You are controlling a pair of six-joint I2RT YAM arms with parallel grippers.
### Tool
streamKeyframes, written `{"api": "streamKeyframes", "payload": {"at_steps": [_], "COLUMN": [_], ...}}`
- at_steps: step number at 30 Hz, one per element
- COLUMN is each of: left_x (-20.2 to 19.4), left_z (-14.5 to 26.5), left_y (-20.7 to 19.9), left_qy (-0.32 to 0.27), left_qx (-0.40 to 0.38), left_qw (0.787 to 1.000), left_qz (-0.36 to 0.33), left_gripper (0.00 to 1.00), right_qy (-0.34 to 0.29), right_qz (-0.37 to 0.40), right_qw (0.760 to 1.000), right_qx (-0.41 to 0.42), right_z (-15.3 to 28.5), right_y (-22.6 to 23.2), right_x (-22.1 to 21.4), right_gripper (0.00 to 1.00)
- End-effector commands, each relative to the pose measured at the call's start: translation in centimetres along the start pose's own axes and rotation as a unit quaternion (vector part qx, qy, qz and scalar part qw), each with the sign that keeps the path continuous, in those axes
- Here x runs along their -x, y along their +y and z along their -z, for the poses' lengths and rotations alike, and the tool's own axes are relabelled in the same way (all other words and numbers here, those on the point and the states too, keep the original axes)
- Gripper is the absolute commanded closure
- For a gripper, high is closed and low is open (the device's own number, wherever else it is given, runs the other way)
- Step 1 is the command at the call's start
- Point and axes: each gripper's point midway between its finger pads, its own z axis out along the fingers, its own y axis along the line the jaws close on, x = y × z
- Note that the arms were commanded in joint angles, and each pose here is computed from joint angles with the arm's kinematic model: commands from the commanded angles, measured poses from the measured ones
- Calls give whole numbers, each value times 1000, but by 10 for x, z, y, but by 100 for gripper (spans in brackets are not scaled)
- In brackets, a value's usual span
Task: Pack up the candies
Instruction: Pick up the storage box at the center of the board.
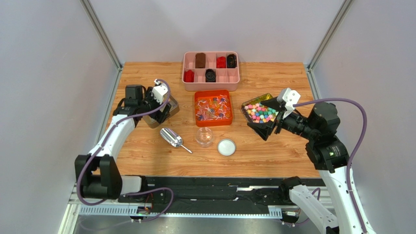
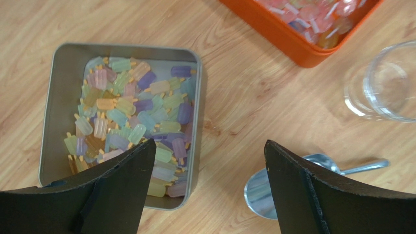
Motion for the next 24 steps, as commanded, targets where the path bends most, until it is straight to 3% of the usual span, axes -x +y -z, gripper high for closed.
{"api": "streamKeyframes", "payload": {"at_steps": [1,13,19,24], "left_x": [-7,-41,-57,-68], "left_z": [-20,-56,-64,-68], "left_y": [33,54,56,53], "left_qy": [17,78,106,130], "left_qx": [52,50,41,15], "left_qw": [998,995,991,988], "left_qz": [-29,-44,-63,-81], "left_gripper": [9,18,35,56], "right_qy": [-12,-9,-6,-5], "right_qz": [20,21,19,19], "right_qw": [1000,1000,1000,1000], "right_qx": [-5,-2,-1,-2], "right_z": [-2,-3,-4,-5], "right_y": [-4,-4,-4,-5], "right_x": [6,4,2,1], "right_gripper": [0,0,0,0]}}
